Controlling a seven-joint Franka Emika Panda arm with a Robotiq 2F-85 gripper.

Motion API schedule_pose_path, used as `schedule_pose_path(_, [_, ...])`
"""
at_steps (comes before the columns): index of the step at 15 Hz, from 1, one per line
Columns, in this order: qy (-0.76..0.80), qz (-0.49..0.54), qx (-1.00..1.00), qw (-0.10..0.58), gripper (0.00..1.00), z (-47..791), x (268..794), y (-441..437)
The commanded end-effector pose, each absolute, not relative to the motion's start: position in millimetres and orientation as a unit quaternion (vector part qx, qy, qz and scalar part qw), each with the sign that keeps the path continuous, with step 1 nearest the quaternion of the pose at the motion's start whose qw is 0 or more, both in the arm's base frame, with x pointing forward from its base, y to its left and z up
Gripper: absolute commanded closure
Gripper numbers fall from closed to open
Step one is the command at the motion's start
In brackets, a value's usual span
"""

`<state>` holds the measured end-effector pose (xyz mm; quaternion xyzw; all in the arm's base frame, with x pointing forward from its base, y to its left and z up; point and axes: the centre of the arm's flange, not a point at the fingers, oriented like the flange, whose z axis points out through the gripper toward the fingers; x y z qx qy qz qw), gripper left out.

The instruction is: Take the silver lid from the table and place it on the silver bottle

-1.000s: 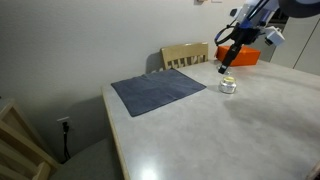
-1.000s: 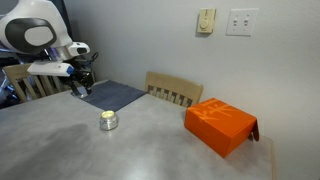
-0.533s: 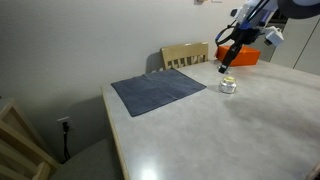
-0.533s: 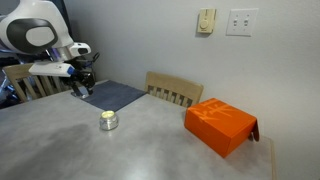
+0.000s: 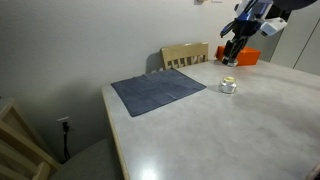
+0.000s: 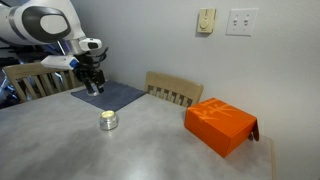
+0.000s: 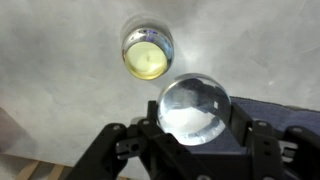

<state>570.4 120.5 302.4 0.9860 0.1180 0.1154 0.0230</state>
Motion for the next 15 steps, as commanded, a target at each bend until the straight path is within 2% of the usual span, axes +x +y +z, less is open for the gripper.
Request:
schedule_pose_path(1, [0.078, 0.085, 0.992, 0.05, 0.56, 300, 591, 117])
schedule_pose_path(9, [0.054, 0.069, 0.995, 0.038, 0.56, 267, 617, 107])
schedule_pose_path(15, [0.029, 0.064, 0.996, 0.049, 0.56, 256, 612, 101])
